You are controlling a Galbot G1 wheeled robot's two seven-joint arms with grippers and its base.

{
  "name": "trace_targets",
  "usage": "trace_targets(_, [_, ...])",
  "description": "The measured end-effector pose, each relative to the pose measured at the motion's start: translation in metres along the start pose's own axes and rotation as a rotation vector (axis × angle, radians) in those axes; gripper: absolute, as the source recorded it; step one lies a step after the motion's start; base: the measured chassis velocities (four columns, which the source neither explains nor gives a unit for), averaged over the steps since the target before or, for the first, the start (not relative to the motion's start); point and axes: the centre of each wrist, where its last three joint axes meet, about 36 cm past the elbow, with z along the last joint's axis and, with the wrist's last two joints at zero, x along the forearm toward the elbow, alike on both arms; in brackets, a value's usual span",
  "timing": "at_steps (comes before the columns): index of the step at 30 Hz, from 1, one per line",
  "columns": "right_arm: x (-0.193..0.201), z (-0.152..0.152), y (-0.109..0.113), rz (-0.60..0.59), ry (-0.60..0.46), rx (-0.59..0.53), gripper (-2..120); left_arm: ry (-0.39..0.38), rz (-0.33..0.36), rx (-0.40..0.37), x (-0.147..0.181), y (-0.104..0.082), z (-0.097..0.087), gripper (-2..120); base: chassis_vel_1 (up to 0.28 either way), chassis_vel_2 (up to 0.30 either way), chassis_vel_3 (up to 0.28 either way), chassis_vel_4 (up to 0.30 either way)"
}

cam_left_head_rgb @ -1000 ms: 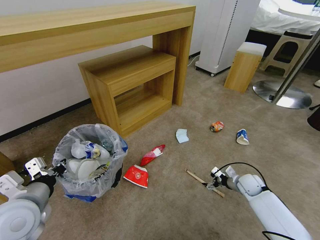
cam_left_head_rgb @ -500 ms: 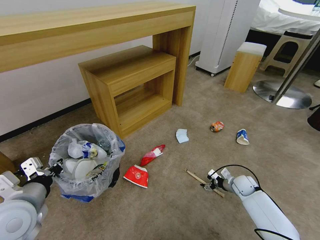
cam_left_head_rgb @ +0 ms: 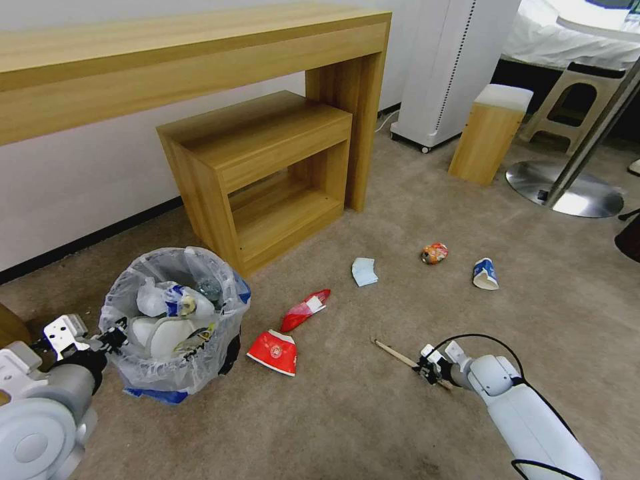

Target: Pick up the trash bin and place the garbage on the floor into it.

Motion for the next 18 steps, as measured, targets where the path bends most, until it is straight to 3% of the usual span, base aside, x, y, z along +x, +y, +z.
trace_targets(5, [0.006, -0.002, -0.001, 0.011, -0.015, 0.009, 0, 0.000, 0.000, -0.001, 0.000, 0.000, 0.000, 0, 0.000, 0.000, 0.000, 0.000])
trace_targets(9, [0.022, -0.015, -0.002, 0.026, -0.117, 0.005, 0, 0.002, 0.005, -0.001, -0.001, -0.001, 0.000, 0, 0.000, 0.000, 0.000, 0.000])
trace_targets(10, [0.027, -0.022, -0.002, 0.025, -0.188, 0.001, 0, 0.005, 0.008, -0.002, -0.001, -0.002, 0.001, 0, 0.000, 0.000, 0.000, 0.000])
trace_targets(11, [0.034, -0.030, -0.002, 0.016, -0.325, 0.009, 0, 0.010, 0.014, -0.007, -0.002, -0.004, 0.002, 0, 0.000, 0.000, 0.000, 0.000])
trace_targets(12, [0.034, -0.030, -0.002, 0.016, -0.325, 0.009, 0, 0.010, 0.014, -0.007, -0.002, -0.004, 0.002, 0, 0.000, 0.000, 0.000, 0.000])
trace_targets(14, [0.041, -0.045, -0.003, -0.064, -0.650, 0.056, 0, 0.031, 0.027, -0.030, -0.003, -0.009, 0.008, 0, 0.000, 0.000, 0.000, 0.000])
trace_targets(15, [0.047, -0.054, -0.005, -0.113, -0.757, 0.070, 0, 0.043, 0.034, -0.044, -0.003, -0.012, 0.012, 0, 0.000, 0.000, 0.000, 0.000])
trace_targets(16, [0.047, -0.054, -0.005, -0.113, -0.757, 0.070, 0, 0.043, 0.034, -0.044, -0.003, -0.012, 0.012, 0, 0.000, 0.000, 0.000, 0.000])
trace_targets(18, [0.066, -0.079, -0.004, -0.233, -0.940, 0.103, 0, 0.069, 0.051, -0.072, -0.001, -0.019, 0.021, 0, 0.000, 0.000, 0.000, 0.000])
